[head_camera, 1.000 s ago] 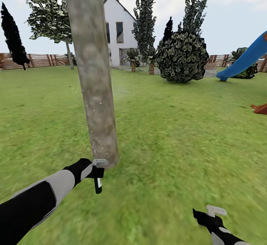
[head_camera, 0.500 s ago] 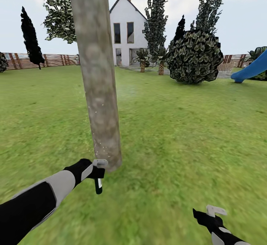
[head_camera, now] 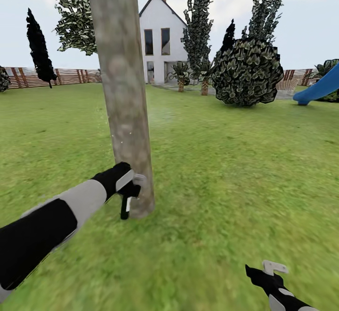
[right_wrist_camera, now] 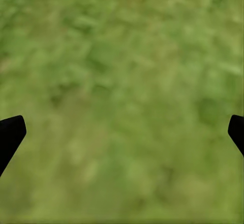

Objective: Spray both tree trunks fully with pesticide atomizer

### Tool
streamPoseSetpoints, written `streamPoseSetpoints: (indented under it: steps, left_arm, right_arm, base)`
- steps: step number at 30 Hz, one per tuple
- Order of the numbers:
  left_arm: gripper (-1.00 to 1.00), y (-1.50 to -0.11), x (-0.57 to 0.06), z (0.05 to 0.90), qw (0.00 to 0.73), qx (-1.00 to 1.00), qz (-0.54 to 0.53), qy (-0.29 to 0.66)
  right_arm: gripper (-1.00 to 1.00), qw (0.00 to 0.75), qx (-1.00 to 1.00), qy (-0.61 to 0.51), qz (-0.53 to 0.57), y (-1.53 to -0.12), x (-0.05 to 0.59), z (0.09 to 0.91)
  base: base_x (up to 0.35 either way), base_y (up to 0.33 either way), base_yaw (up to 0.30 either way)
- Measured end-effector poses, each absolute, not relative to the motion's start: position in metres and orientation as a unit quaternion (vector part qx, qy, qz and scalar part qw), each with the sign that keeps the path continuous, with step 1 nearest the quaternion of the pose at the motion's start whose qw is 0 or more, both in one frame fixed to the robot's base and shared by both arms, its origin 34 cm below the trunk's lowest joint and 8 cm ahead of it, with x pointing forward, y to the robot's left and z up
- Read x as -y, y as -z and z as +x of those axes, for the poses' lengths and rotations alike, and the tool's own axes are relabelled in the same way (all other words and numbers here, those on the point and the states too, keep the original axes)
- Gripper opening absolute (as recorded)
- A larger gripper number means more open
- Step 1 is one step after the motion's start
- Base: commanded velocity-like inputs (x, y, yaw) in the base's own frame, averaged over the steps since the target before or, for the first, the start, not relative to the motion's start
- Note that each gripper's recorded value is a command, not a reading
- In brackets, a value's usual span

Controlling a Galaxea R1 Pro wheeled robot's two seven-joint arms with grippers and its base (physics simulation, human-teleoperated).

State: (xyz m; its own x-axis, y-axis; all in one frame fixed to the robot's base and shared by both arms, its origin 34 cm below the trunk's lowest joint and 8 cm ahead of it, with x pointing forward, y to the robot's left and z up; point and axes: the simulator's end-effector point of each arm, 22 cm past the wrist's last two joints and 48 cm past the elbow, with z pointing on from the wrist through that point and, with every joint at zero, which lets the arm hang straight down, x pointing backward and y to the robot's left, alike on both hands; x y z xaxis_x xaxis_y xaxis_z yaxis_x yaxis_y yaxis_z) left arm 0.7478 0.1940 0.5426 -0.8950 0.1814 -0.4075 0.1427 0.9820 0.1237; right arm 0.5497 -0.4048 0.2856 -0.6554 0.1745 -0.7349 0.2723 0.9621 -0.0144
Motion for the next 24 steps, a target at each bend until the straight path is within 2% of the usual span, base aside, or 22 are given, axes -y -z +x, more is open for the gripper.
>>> streamPoseSetpoints:
  steps: [4, 10, 24]
  left_arm:
    - [-1.0, -0.581, -0.2, 0.759, 0.212, -0.972, 0.086, -0.057]
    - [-1.0, -0.639, -0.236, 0.785, 0.25, -0.956, 0.064, -0.141]
    - [-1.0, -0.786, -0.242, 0.829, 0.347, -0.925, 0.042, -0.151]
  right_arm:
    - [1.0, 0.396, -0.908, 0.062, 0.123, -0.285, 0.405, 0.549]
    - [1.0, 0.396, -0.908, 0.062, 0.123, -0.286, 0.405, 0.549]
    - [1.0, 0.396, -0.908, 0.062, 0.123, -0.285, 0.405, 0.549]
  base:
    - [0.0, 0.0, 0.0]
    - [0.0, 0.0, 0.0]
    - [0.0, 0.0, 0.0]
